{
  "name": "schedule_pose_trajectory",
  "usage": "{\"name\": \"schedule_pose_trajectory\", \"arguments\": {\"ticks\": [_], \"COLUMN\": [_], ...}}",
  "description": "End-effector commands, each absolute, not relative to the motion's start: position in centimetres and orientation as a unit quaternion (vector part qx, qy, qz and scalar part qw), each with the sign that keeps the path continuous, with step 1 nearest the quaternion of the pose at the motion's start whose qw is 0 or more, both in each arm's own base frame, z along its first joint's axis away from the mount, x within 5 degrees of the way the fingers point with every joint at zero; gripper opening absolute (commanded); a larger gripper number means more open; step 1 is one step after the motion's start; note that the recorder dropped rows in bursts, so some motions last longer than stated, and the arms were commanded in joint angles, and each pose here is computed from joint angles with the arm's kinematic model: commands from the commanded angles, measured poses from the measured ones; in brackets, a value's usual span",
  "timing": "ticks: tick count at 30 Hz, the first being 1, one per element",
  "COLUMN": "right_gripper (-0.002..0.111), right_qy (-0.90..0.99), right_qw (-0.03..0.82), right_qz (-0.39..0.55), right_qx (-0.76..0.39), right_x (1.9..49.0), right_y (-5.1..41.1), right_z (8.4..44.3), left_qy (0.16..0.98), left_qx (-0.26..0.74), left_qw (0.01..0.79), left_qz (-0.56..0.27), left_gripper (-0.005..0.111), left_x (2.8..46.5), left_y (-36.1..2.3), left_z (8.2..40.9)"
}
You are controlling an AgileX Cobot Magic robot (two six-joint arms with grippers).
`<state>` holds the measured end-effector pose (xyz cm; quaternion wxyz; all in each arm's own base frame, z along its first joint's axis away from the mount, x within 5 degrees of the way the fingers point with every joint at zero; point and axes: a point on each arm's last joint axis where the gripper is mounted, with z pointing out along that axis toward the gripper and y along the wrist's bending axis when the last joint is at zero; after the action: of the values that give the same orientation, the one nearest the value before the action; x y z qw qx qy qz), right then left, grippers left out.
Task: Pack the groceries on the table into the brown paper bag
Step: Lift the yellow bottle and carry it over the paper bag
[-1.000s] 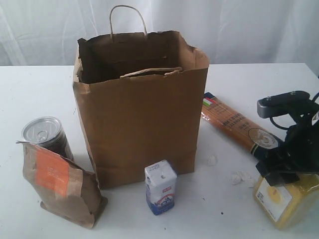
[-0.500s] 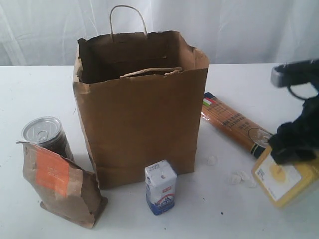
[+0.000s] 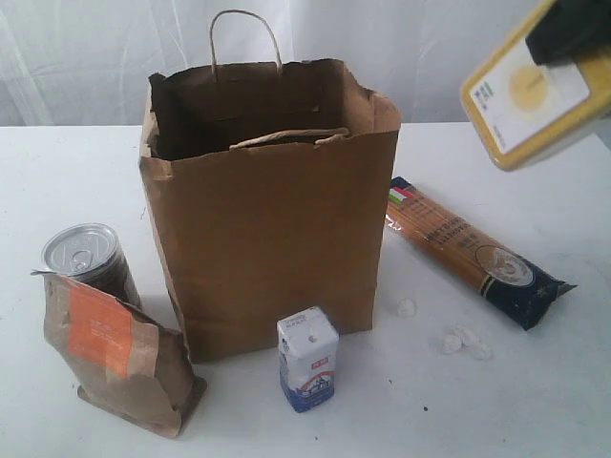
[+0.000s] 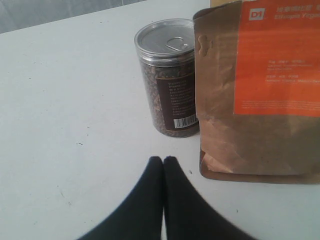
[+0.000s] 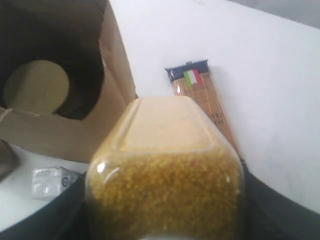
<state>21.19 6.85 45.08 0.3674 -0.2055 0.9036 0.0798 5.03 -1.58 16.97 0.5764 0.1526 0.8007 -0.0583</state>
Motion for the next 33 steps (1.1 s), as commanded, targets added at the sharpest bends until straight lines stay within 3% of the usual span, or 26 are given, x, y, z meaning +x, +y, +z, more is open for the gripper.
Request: {"name": "schedule_pose_trajectory", "arguments": {"ticks": [1,17,24,33], "right_gripper": [0.0,0.0,0.0,0.0], "right_qy": [0.877,0.824,0.836,0.867], "right_qw": [0.405,0.439,0.392,0.299], "right_qz": [0.106,0.136,0.133,0.103], "right_qx": [-0.235,-0.332,-0.359,-0.386], "right_x": [22.2,26.5,28.8,33.4], "right_y": [9.2,18.2,21.7,25.3], "right_z": [47.4,50.5,47.1,39.6], "left_qy": [0.8,0.8,0.8,0.8], "left_qx": [0.15,0.15,0.15,0.15], "left_qw": [0.577,0.577,0.577,0.577], "left_qz": [-0.058,-0.058,-0.058,-0.058], "left_gripper": [0.0,0.0,0.0,0.0], "left_x": [5.0,5.0,5.0,5.0], "left_y": [-1.6,-1.6,-1.6,-1.6], "left_z": [16.9,16.9,16.9,16.9]}}
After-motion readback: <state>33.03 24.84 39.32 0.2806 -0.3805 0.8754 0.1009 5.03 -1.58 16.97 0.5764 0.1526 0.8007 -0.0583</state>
